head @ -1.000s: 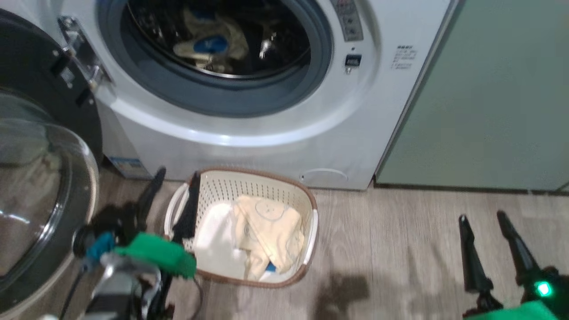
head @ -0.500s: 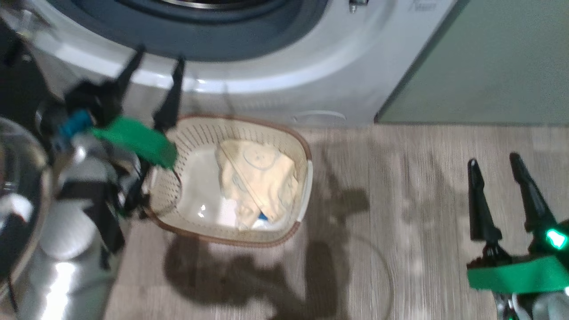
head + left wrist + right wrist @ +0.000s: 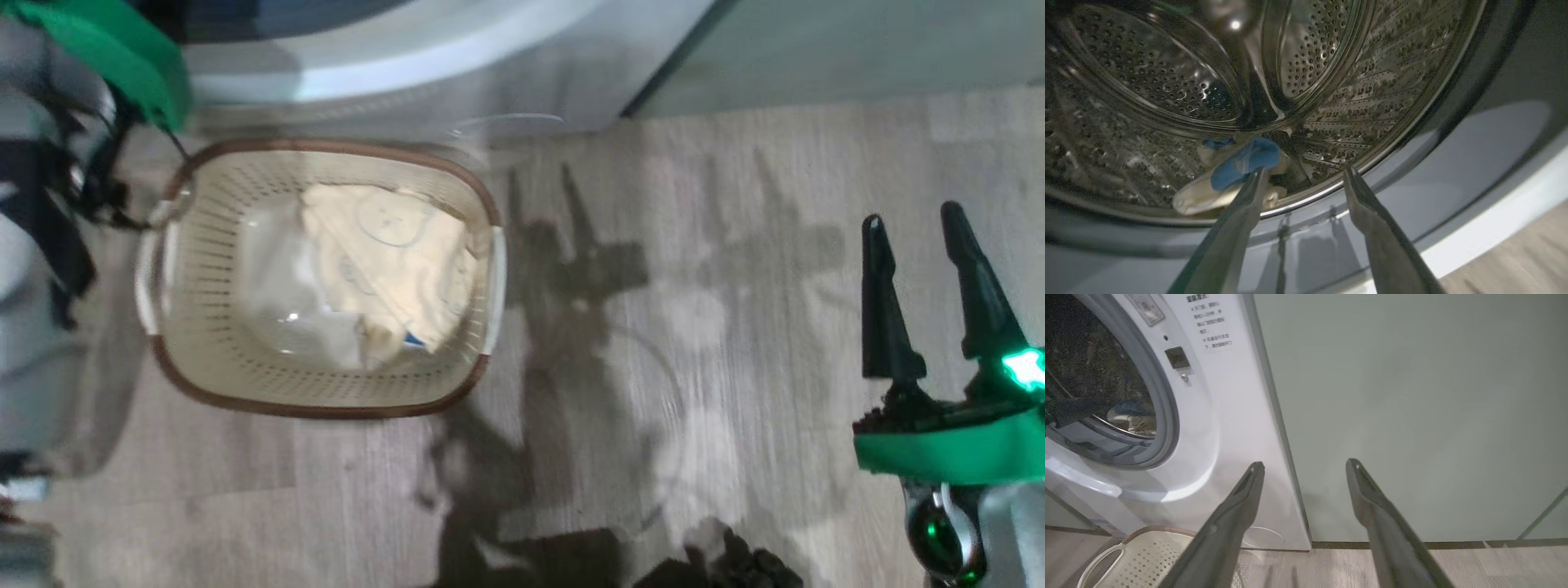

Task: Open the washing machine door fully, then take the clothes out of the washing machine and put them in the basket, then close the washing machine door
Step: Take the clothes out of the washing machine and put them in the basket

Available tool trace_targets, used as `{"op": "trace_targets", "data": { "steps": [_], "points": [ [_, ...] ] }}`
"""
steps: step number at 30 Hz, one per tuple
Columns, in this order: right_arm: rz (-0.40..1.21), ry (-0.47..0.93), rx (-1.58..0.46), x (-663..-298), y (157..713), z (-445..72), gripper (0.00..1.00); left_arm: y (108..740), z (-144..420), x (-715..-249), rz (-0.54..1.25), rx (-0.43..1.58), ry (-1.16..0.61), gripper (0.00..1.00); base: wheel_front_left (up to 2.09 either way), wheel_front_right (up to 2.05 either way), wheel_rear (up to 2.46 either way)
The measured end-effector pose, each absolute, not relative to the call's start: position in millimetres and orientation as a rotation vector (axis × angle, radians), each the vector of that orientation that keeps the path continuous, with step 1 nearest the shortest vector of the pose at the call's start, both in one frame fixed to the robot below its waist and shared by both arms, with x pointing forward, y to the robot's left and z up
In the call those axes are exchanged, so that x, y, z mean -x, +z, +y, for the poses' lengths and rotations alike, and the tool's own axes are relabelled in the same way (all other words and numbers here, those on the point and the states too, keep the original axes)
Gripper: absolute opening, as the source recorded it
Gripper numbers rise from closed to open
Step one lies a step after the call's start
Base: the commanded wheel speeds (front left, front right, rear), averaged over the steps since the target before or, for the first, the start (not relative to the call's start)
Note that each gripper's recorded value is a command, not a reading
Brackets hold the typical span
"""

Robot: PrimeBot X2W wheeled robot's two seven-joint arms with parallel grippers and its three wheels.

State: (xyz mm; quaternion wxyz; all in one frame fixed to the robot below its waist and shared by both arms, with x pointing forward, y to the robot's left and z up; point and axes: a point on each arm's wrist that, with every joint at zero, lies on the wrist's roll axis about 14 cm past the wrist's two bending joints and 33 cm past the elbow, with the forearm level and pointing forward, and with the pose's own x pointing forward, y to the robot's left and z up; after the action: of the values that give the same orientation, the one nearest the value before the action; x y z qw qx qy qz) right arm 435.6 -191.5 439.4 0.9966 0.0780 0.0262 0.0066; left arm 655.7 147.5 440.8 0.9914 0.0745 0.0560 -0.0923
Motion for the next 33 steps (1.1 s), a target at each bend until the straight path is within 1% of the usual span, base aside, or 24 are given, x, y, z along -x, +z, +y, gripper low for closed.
{"op": "trace_targets", "data": {
  "steps": [10,18,25,29,33],
  "points": [
    [0.064,-0.039,-0.197,-436,434,-206,1.0,430,134,-704,0.158,-0.267,-0.226,1.0,0.0,0.0,0.0],
    [0.069,-0.058,-0.207,-434,434,-212,1.0,420,133,-721,0.195,-0.347,-0.237,1.0,0.0,0.0,0.0],
    [0.074,-0.073,-0.225,-434,431,-215,1.0,409,148,-733,0.247,-0.485,-0.203,1.0,0.0,0.0,0.0],
    [0.082,-0.077,-0.229,-434,428,-216,1.0,399,152,-735,0.292,-0.533,-0.189,1.0,0.0,0.0,0.0],
    [0.089,-0.075,-0.234,-434,426,-214,1.0,382,162,-732,0.375,-0.578,-0.158,1.0,0.0,0.0,0.0]
  ]
}}
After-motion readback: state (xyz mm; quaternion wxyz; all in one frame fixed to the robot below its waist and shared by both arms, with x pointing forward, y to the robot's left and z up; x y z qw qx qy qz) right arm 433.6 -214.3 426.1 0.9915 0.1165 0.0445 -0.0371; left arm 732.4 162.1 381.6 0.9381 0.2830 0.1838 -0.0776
